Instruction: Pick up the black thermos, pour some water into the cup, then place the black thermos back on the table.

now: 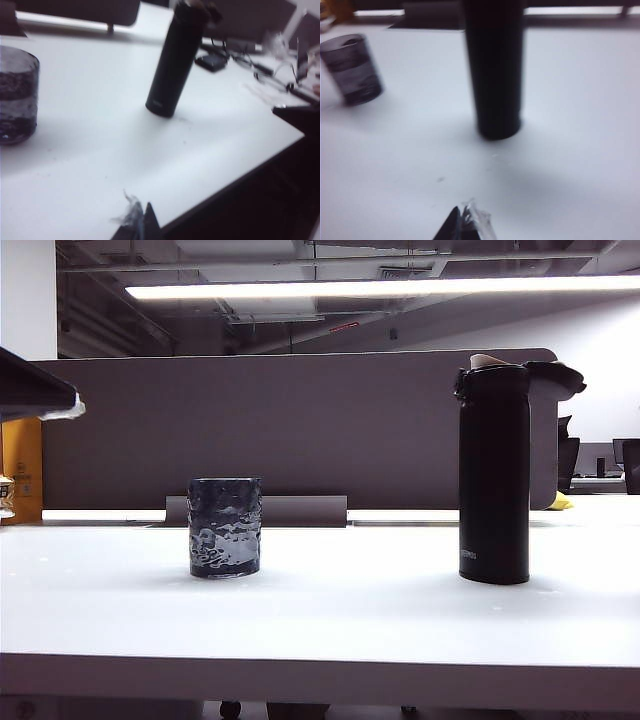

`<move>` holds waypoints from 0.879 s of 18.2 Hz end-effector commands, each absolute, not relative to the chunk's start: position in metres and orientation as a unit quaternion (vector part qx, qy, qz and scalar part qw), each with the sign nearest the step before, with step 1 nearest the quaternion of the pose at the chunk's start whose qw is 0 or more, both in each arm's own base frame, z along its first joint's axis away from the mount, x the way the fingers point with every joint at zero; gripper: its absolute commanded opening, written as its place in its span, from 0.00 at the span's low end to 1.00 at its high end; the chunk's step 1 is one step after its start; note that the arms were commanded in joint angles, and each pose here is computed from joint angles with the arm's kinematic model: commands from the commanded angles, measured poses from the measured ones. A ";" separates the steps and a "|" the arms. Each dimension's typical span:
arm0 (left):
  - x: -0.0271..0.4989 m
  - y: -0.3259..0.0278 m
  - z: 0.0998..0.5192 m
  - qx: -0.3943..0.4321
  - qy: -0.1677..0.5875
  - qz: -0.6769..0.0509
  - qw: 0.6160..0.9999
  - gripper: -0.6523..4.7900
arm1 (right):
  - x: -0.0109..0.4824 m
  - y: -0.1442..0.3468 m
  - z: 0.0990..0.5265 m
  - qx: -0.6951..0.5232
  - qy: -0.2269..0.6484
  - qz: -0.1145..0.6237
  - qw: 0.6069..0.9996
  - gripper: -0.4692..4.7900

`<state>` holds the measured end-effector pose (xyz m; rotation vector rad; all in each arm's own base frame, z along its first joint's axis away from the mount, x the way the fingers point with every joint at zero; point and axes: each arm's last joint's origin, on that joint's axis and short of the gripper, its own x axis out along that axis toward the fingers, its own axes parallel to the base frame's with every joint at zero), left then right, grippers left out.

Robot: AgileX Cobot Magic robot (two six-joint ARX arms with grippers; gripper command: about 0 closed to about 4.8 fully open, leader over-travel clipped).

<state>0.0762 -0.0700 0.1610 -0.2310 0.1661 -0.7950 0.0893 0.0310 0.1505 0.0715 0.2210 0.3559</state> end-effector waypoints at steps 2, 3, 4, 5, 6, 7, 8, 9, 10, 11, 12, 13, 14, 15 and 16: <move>0.077 -0.069 0.164 -0.114 0.063 -0.362 0.923 0.11 | 0.091 0.028 0.148 0.031 0.106 0.124 0.986 0.08; 0.077 -0.069 0.163 -0.115 0.070 -0.362 0.922 0.11 | 0.091 0.029 0.148 0.044 0.108 0.127 0.985 0.08; 0.077 -0.069 0.162 -0.112 0.075 -0.361 0.923 0.11 | 0.091 0.029 0.148 0.048 0.109 0.131 0.984 0.08; 0.077 -0.069 0.160 -0.109 0.083 -0.360 0.923 0.11 | 0.091 0.030 0.148 0.054 0.111 0.142 0.982 0.08; 0.077 -0.069 0.159 -0.108 0.086 -0.360 0.923 0.11 | 0.091 0.030 0.148 0.068 0.112 0.142 0.981 0.08; 0.077 -0.069 0.159 -0.107 0.088 -0.360 0.923 0.11 | 0.091 0.030 0.148 0.070 0.112 0.141 0.981 0.08; 0.077 -0.069 0.159 -0.107 0.088 -0.361 0.922 0.11 | 0.091 0.030 0.148 0.069 0.112 0.139 0.981 0.08; 0.077 -0.069 0.159 -0.107 0.088 -0.361 0.922 0.11 | 0.091 0.029 0.148 0.069 0.112 0.138 0.982 0.08; 0.077 -0.069 0.159 -0.107 0.088 -0.361 0.922 0.11 | 0.091 0.029 0.148 0.069 0.112 0.138 0.982 0.08; 0.077 -0.069 0.159 -0.107 0.088 -0.361 0.922 0.11 | 0.091 0.029 0.148 0.069 0.112 0.138 0.982 0.08; 0.077 -0.069 0.159 -0.107 0.088 -0.361 0.922 0.11 | 0.091 0.029 0.148 0.069 0.112 0.138 0.982 0.08; 0.077 -0.069 0.159 -0.108 0.088 -0.361 0.922 0.11 | 0.091 0.029 0.148 0.069 0.112 0.138 0.982 0.08; 0.078 -0.068 0.159 -0.108 0.087 -0.357 0.924 0.11 | 0.091 0.029 0.148 0.069 0.112 0.138 0.982 0.08; 0.079 -0.067 0.160 -0.109 0.086 -0.354 0.925 0.11 | 0.091 0.029 0.148 0.069 0.112 0.138 0.982 0.08; 0.082 -0.063 0.159 -0.111 0.088 -0.355 0.924 0.11 | 0.091 0.029 0.148 0.069 0.112 0.138 0.982 0.08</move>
